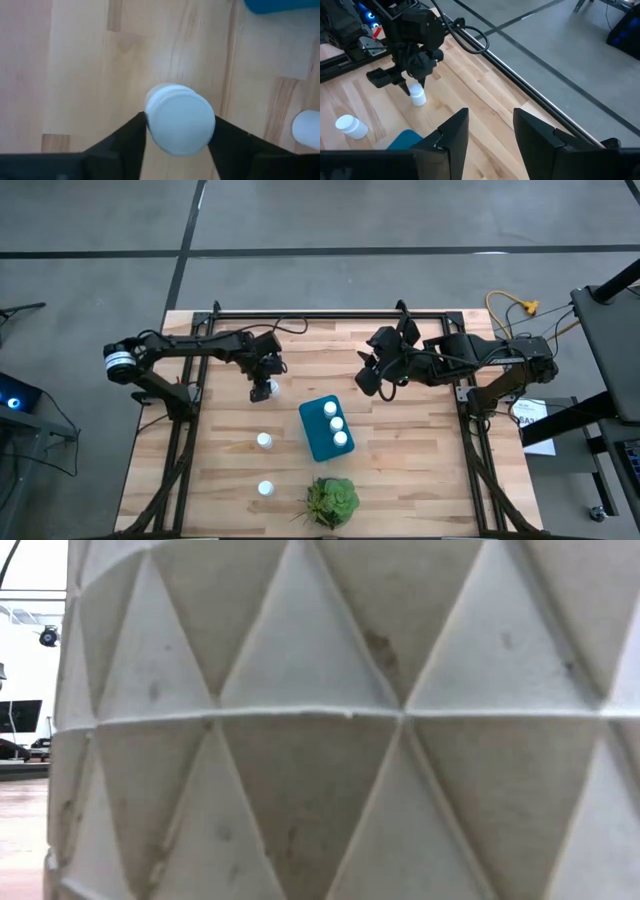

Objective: Pick and place pill bottles into a basket
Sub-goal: Put the medicine bottle on the container

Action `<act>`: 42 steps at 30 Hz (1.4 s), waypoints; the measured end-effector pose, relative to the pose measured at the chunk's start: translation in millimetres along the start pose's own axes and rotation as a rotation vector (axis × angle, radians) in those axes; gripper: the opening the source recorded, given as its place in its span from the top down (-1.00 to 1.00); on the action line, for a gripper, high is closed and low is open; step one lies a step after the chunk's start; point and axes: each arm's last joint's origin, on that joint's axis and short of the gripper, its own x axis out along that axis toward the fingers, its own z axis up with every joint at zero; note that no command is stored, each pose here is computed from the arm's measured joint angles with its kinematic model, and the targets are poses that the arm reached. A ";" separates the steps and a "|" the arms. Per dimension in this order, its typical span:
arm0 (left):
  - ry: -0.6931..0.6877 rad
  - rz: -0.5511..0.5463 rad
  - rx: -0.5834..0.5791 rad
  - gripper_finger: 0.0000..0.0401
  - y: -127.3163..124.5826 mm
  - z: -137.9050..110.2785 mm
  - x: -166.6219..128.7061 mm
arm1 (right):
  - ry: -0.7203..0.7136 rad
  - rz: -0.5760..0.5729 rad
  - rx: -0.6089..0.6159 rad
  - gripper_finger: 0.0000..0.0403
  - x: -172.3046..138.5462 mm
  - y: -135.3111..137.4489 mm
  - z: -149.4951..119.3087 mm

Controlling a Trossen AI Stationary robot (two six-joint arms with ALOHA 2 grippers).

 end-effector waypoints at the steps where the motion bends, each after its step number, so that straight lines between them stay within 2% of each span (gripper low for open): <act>1: -0.008 0.000 0.001 0.22 -0.1 0.7 -0.8 | 0.000 0.000 0.000 0.28 0.0 0.0 0.0; 3: -0.011 0.000 0.000 0.32 -0.1 1.0 -1.4 | -0.001 0.000 0.001 0.28 0.0 0.0 0.1; 19: -0.036 0.004 -0.115 0.32 -3.0 1.7 -11.1 | -0.004 0.003 0.027 0.30 0.1 0.4 0.4; 31: -0.210 0.013 -0.176 0.32 -24.2 15.9 -71.2 | -0.018 -0.038 0.034 0.32 3.9 -4.6 3.3; 37: -0.210 0.054 -0.180 0.32 -41.7 22.5 -96.4 | -0.018 -0.075 0.053 0.33 11.2 -13.4 7.9; 42: -0.215 0.054 -0.194 0.32 -58.3 29.9 -103.2 | -0.016 -0.118 0.081 0.35 19.5 -24.5 13.2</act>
